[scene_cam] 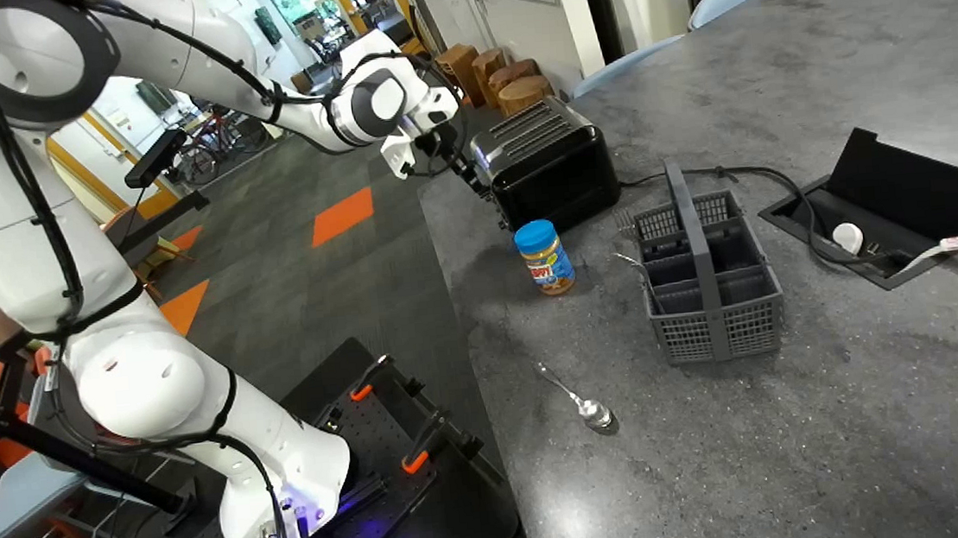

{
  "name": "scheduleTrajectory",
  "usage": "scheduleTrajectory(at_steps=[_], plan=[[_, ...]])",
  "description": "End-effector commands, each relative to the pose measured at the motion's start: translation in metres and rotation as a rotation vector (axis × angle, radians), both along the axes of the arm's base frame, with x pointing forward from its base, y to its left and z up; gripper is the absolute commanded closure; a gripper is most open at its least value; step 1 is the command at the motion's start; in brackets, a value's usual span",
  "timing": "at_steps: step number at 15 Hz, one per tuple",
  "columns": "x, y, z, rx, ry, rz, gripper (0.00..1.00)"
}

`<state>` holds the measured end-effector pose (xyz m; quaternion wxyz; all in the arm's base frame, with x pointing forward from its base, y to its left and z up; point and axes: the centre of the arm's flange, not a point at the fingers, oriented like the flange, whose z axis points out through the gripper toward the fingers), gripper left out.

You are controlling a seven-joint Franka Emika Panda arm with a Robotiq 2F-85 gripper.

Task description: Push down the right switch of the toaster

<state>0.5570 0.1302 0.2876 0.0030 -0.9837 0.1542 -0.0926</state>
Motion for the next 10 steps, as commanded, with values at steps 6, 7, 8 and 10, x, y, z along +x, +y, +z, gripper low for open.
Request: scheduleTrajectory(at_steps=[6,7,8,10], plan=[[0.015,0.008,-0.017,-0.002,-0.016,-0.016,1.00],[0.016,0.008,-0.018,-0.005,-0.014,-0.019,1.00],[0.015,0.007,-0.020,-0.007,-0.012,-0.022,1.00],[0.015,0.006,-0.025,-0.006,-0.006,-0.026,1.00]])
